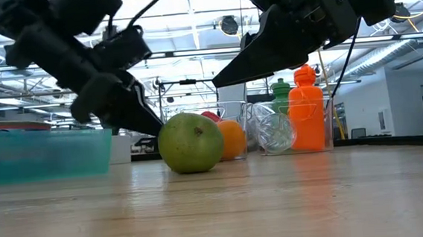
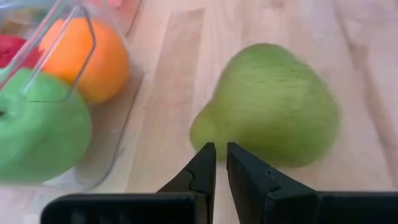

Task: Pick & Place Food Item
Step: Put the pear into the left transparent bin

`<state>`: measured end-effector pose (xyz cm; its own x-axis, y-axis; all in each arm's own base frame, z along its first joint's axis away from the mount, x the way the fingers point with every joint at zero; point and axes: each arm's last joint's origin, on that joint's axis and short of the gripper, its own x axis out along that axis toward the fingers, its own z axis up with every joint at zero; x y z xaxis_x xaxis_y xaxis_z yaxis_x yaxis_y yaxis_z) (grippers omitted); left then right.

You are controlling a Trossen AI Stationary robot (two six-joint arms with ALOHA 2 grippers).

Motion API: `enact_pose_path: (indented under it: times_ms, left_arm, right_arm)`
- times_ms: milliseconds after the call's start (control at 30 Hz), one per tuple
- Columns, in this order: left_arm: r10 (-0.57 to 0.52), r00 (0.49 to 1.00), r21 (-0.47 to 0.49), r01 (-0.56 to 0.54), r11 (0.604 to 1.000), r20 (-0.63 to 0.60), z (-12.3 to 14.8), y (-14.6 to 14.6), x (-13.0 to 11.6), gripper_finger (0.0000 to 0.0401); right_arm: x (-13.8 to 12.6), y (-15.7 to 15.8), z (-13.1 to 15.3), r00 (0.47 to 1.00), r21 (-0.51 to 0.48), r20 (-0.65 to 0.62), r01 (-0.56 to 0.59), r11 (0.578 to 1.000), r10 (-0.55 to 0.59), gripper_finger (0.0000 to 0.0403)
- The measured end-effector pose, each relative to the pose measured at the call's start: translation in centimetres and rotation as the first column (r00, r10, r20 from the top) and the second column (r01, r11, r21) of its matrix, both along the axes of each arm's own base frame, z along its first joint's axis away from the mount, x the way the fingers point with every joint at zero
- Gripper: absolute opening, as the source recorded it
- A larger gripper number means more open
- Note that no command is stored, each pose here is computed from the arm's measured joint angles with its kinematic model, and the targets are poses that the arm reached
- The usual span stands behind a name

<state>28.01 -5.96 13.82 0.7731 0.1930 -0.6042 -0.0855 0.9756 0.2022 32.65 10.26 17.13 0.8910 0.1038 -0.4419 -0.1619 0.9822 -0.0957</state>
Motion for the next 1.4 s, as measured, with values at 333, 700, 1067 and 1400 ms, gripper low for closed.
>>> enact_pose_path:
  times_ms: [333,700,1067,1400]
  left_arm:
    - [-0.048,0.998,-0.118,0.051,0.992,0.031,2.0,-1.7,-1.3,0.0049]
    - [0.088,0.996,-0.147,-0.083,0.986,0.033,0.8,0.1,-0.2,0.0049]
    - [-0.090,0.986,-0.101,0.104,0.989,0.142,-0.2,0.3,1.7,0.0049]
    - [-0.113,0.982,-0.093,0.127,0.988,0.149,0.5,-0.3,1.4,0.0049]
  right_arm:
    - [-0.1,0.0,-0.2,1.000,-0.003,-0.019,0.007,1.000,-0.007,0.0167]
    - [-0.1,-0.1,-0.2,1.000,-0.003,-0.028,0.013,1.000,-0.013,0.0167]
    - [-0.4,-0.5,-0.7,0.991,-0.055,-0.069,0.110,0.992,-0.114,0.0167]
    - [-0.3,-1.3,-0.7,0.985,-0.049,-0.086,0.146,0.988,-0.150,0.0167]
